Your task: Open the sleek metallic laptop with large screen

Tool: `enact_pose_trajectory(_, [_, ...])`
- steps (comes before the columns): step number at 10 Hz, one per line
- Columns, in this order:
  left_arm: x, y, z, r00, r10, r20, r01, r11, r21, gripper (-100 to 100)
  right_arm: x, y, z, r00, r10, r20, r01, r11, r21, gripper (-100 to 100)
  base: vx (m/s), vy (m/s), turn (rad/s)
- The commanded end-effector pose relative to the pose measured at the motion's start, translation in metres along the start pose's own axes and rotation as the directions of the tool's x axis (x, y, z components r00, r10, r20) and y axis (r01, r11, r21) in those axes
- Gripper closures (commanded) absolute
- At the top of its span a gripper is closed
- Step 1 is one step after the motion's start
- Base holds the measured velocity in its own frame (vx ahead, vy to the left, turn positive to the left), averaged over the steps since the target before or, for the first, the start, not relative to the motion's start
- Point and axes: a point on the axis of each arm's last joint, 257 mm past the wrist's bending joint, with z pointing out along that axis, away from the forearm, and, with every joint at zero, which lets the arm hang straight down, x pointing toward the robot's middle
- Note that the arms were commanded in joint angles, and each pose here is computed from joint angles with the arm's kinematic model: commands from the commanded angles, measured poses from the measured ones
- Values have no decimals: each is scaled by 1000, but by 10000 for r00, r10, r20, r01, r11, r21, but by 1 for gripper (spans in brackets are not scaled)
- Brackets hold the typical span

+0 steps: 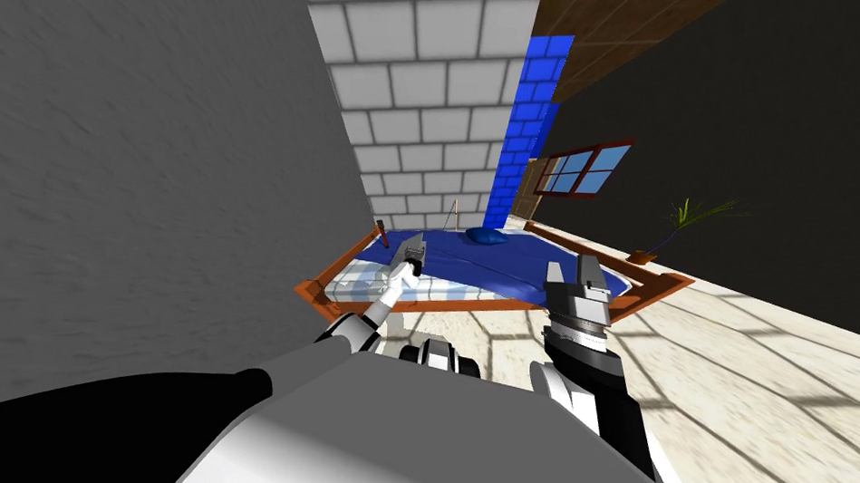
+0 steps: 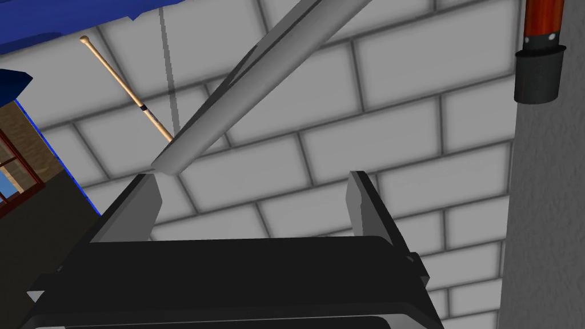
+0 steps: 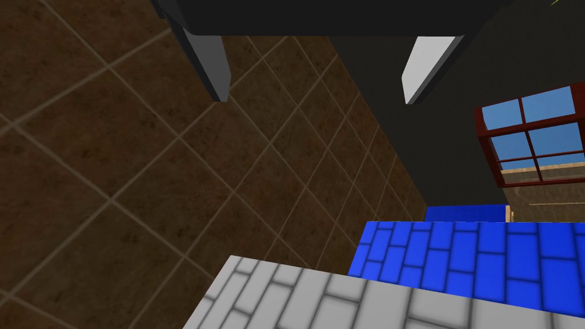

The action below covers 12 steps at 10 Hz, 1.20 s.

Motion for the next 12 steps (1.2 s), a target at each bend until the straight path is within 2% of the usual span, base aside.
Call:
enact_pose_trajectory(1, [-17, -2, 7, 10000, 5, -36, -6, 9999, -110, -100, 0, 0, 0, 10000, 0, 0, 0, 10000, 0, 0, -41, 57, -35])
enact_pose_trajectory(5, [-42, -5, 15, 10000, 10, -95, -12, 9998, -221, -100, 0, 0, 0, 10000, 1, 1, -1, 10000, 0, 0, -44, 41, -40])
enact_pose_trajectory(6, [-38, -5, 14, 10000, 7, -76, -9, 9998, -201, -100, 0, 0, 0, 10000, 1, 1, -1, 10000, 0, 0, -18, 18, -10])
enact_pose_trajectory(7, [-38, -5, 14, 10000, 13, -85, -15, 9998, -212, 0, 0, 0, 0, 10000, 1, 1, -1, 10000, 0, 0, 0, 0, 0])
enact_pose_trajectory(12, [-38, -5, 14, 10000, 13, -85, -15, 9998, -211, 0, 0, 0, 0, 10000, 1, 1, -1, 10000, 0, 0, 0, 0, 0])
